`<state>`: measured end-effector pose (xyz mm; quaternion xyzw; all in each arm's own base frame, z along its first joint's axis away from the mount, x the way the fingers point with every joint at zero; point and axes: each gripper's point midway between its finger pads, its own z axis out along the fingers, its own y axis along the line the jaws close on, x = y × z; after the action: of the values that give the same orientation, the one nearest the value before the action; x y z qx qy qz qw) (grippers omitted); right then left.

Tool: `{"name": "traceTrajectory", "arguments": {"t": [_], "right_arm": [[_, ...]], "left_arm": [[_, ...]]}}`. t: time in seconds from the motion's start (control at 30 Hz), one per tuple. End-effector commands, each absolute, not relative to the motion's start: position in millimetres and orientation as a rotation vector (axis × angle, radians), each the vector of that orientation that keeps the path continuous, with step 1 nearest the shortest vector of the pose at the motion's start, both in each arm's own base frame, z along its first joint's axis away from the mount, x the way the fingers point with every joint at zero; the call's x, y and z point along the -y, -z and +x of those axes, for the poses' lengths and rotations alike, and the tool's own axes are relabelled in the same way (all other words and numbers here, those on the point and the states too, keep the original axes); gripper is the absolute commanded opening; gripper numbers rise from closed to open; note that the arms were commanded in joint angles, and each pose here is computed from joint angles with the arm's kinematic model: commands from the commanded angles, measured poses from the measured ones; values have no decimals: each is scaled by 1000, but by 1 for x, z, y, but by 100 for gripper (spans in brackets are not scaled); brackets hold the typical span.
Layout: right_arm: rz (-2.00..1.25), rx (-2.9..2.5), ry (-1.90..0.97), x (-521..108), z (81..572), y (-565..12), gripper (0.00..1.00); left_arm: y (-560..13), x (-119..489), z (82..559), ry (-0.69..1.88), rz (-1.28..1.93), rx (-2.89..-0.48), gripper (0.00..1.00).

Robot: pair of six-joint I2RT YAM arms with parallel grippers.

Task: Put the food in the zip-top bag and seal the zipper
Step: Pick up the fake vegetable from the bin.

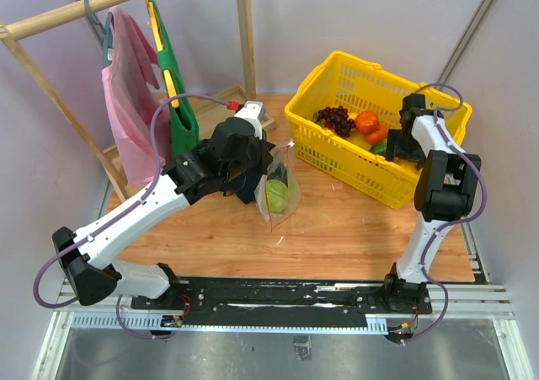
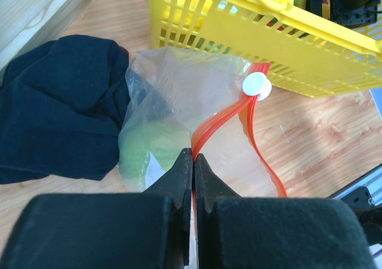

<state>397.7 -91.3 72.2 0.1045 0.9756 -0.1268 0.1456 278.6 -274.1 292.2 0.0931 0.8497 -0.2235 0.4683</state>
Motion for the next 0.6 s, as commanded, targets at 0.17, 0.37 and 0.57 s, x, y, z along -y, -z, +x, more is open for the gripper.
{"name": "traceTrajectory", "arguments": {"t": [0.17,0.37,0.57], "right_arm": [[325,-2885,281,91,393,-35,70],[308,-2888,249,87,395,-28,76],[297,-2887,227,86,398,-24,83]], "left_arm": [[-303,276,283,574,220,-2038,0],[-302,278,282,584,223,-2041,0],[-303,278,282,590,222,-2040,0]]}}
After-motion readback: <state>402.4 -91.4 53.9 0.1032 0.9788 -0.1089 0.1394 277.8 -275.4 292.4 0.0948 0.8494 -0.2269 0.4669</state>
